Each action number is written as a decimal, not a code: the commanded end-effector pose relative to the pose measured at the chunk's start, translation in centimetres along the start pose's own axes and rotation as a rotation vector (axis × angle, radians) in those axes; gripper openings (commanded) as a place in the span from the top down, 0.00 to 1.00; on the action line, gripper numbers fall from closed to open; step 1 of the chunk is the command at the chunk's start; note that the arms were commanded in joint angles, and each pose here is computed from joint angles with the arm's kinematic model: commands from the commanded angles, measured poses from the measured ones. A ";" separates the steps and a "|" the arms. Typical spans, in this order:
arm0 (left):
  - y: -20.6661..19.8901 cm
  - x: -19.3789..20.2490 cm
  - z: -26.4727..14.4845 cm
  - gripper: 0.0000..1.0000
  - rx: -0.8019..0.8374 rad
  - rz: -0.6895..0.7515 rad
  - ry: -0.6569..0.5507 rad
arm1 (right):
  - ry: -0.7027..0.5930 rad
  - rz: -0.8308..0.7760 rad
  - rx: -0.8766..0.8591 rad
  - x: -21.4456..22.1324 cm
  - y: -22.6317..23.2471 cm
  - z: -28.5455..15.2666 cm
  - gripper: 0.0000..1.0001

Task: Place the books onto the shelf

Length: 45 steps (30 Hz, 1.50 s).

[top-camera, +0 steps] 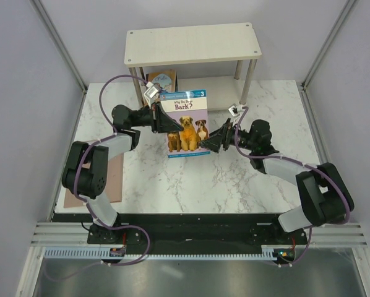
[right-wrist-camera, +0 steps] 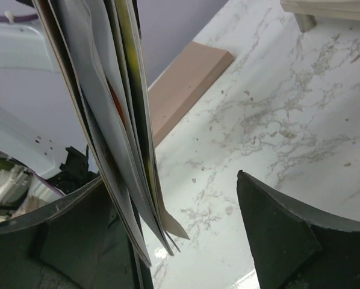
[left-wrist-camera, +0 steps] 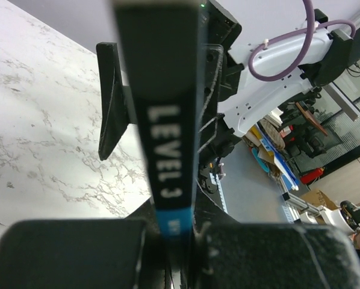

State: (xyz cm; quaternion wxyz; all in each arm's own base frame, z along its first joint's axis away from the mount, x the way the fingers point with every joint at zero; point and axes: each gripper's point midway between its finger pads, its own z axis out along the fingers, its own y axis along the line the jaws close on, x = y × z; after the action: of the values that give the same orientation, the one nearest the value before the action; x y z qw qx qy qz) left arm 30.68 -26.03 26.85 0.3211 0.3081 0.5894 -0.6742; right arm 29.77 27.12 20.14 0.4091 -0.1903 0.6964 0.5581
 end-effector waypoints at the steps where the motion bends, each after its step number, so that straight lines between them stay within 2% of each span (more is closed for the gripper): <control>1: -3.4 -2.1 0.5 0.98 0.095 0.353 -0.038 | -0.100 -0.046 -0.177 -2.6 2.8 0.9 0.20; 2: -3.1 -2.0 0.5 0.98 0.093 0.344 -0.037 | -0.091 -0.004 -0.205 -2.6 3.2 1.1 0.37; 4: -2.8 -1.8 0.6 0.98 0.092 0.336 -0.036 | -0.094 0.012 -0.249 -2.9 3.1 1.7 0.61; 5: -2.6 -1.7 0.6 0.98 0.092 0.331 -0.031 | -0.088 0.059 -0.269 -2.9 3.3 1.8 0.78; 7: -2.3 -1.6 0.6 0.98 0.092 0.314 -0.024 | -0.085 0.082 -0.287 -3.0 2.8 2.6 0.96; 8: -2.1 -1.5 0.5 0.98 0.091 0.304 -0.020 | -0.089 0.104 -0.280 -3.2 2.5 2.9 1.00; 11: -0.7 -1.2 -0.1 0.80 0.066 0.252 -0.032 | -0.077 0.129 -0.241 -3.4 0.9 4.0 1.00; 12: -0.1 -1.0 -0.4 0.42 0.051 0.239 -0.044 | -0.076 0.106 -0.222 -3.5 0.2 4.4 1.00; 14: 1.3 -1.4 -1.8 0.32 -0.014 0.214 -0.123 | -0.055 0.119 -0.182 -3.9 -0.8 5.3 1.00; 15: 1.7 -1.5 -2.4 0.21 -0.037 0.214 -0.150 | -0.052 0.105 -0.160 -4.0 -1.5 5.6 1.00; 17: 2.6 -1.8 -3.8 0.13 -0.103 0.221 -0.228 | -0.042 0.114 -0.136 -4.8 -2.2 6.4 1.00; 18: 2.7 -2.0 -4.4 0.05 -0.123 0.227 -0.250 | -0.032 0.125 -0.127 -4.6 -2.8 6.8 1.00; 21: 3.1 -2.4 -6.5 0.02 -0.213 0.235 -0.331 | -0.027 0.143 -0.116 -5.3 -3.9 7.9 1.00; 22: 4.3 -1.8 -7.5 0.02 -0.279 0.207 -0.347 | -0.029 0.143 -0.118 -6.0 -4.0 8.4 1.00; 23: 3.8 -2.2 -7.9 0.02 -0.308 0.232 -0.356 | -0.026 0.154 -0.123 -6.1 -4.2 8.7 1.00; 25: 6.1 -0.9 -9.1 0.02 -0.442 0.193 -0.344 | -0.039 0.174 -0.149 -6.6 -4.7 9.6 1.00; 28: 6.3 -0.6 -10.3 0.00 -0.582 0.274 -0.342 | -0.055 0.177 -0.176 -7.4 -5.8 10.9 1.00; 35: 5.6 2.0 -11.5 0.00 -0.697 0.291 -0.283 | -0.066 0.237 -0.217 -9.4 -8.1 14.2 1.00; 42: 5.7 4.8 -14.0 0.00 -0.872 0.297 -0.332 | -0.093 0.196 -0.230 -13.2 -8.4 16.4 1.00; 45: 5.0 5.4 -14.3 0.00 -0.887 0.310 -0.346 | -0.104 0.197 -0.239 -14.3 -8.8 17.3 1.00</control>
State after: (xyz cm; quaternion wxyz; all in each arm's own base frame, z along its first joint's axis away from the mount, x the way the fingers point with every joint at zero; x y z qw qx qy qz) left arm 32.04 -14.02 18.30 0.5786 0.1127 0.7057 -0.3931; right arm 49.10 37.37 21.45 0.3250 -0.1227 0.6488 0.6770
